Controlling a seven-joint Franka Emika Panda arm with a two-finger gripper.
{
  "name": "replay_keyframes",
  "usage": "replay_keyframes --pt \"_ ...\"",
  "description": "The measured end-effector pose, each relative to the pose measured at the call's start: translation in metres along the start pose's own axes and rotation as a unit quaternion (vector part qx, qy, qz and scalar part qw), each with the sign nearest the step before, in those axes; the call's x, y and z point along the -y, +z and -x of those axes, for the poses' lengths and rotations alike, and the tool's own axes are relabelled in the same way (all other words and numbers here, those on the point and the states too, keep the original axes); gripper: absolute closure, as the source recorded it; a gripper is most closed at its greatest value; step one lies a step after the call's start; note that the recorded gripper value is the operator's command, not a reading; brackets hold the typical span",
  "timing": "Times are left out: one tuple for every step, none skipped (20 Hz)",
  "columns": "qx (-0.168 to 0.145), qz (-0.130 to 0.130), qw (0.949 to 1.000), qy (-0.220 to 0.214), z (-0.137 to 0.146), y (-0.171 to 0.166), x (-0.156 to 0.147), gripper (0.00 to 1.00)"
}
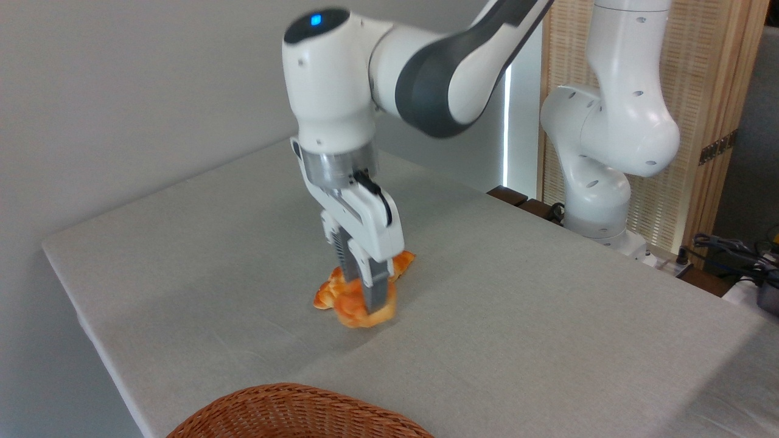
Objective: Put bread into the basket
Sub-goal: 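Close the gripper on the round bun and lift it, then carry the bun to the wicker basket and open the gripper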
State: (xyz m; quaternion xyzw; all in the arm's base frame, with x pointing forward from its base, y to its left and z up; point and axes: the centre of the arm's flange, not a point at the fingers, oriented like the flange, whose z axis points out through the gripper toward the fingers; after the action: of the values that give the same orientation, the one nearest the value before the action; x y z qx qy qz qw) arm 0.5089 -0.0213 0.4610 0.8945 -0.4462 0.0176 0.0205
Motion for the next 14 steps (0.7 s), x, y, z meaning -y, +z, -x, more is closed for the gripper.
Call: replay_keyframes --pt "-0.017 -0.015 0.9997 -0.005 -0.002 -0.015 0.008 0.5" --pt "-0.034 -0.031 0.9989 -0.01 -0.004 -0.028 0.014 0.5" --pt "-0.05 -0.048 0.9975 -0.016 -0.007 -0.038 0.019 0.5" --pt "-0.065 -0.063 0.9955 -0.027 -0.011 -0.045 0.023 0.5" --pt "-0.078 -0.078 0.993 -0.041 -0.014 -0.049 0.028 0.5" --pt "-0.089 -0.09 0.9904 -0.054 -0.018 -0.051 0.033 0.5" --pt "-0.099 -0.101 0.9876 -0.068 -0.021 -0.052 0.039 0.5" --pt "-0.107 -0.11 0.9846 -0.083 -0.021 -0.053 0.047 0.5" --pt "-0.115 -0.12 0.9815 -0.094 -0.021 -0.054 0.056 0.5" --pt "-0.122 -0.129 0.9785 -0.105 -0.02 -0.056 0.064 0.5" --pt "-0.129 -0.139 0.9753 -0.114 -0.02 -0.058 0.072 0.5" --pt "-0.136 -0.149 0.9718 -0.123 -0.02 -0.059 0.08 0.49" --pt "-0.142 -0.159 0.9688 -0.127 -0.019 -0.059 0.087 0.43" --pt "-0.147 -0.169 0.9657 -0.13 -0.019 -0.057 0.094 0.32"
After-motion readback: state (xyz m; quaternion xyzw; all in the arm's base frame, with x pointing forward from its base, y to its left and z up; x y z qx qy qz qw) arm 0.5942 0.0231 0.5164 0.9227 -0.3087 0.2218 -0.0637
